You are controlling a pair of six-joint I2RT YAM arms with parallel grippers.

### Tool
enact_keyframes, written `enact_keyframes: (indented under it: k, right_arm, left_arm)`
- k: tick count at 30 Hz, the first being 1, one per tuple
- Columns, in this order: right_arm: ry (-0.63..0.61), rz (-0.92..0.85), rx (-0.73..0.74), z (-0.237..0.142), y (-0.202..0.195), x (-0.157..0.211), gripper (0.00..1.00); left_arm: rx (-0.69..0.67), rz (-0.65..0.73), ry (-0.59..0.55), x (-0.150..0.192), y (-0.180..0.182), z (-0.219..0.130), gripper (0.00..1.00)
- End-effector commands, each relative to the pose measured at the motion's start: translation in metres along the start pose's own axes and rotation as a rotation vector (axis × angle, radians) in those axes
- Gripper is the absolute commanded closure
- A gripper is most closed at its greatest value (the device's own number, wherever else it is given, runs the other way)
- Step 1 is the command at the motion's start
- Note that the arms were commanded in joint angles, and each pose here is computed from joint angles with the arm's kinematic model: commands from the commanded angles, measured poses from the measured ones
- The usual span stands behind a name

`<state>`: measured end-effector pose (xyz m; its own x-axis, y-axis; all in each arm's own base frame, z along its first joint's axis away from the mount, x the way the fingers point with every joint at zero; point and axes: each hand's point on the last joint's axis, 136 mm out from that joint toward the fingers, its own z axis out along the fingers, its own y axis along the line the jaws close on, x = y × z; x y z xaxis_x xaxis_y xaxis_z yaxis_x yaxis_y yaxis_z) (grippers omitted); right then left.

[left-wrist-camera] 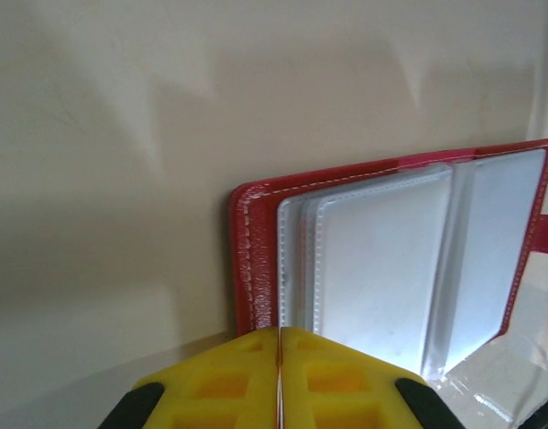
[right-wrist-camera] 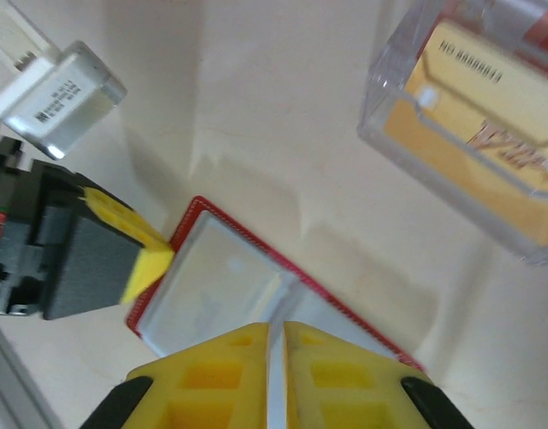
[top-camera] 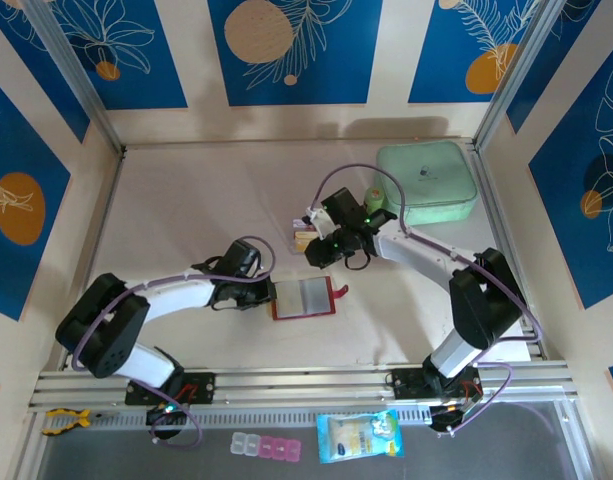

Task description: Take the credit cards out of the card holder

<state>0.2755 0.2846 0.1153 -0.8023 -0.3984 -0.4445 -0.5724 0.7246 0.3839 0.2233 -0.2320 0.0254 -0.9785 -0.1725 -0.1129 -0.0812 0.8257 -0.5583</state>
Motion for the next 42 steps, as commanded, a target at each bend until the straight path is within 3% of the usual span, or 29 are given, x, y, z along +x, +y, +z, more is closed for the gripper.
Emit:
enact_keyframes:
  k: [1,20,33,42]
  right_arm:
    - [-0.036,0.137,-0.073,0.0,0.018,0.001,0.88]
    - [0.078,0.414,-0.134,0.03,0.036,0.042,0.88]
    - [0.137,0.432,-0.159,0.046,0.043,0.046,0.7]
    - [0.185,0.434,-0.148,0.056,0.045,0.049,0.68]
  left_arm:
    - [0.003,0.007,0.0,-0.005,-0.004,0.001,0.91]
    - [-0.016,0.034,-0.012,-0.009,-0.003,-0.001,0.93]
    - [0.022,0.027,-0.011,-0.004,-0.01,-0.009,0.95]
    - [-0.002,0.013,0.005,0.006,0.0,-0.004,0.96]
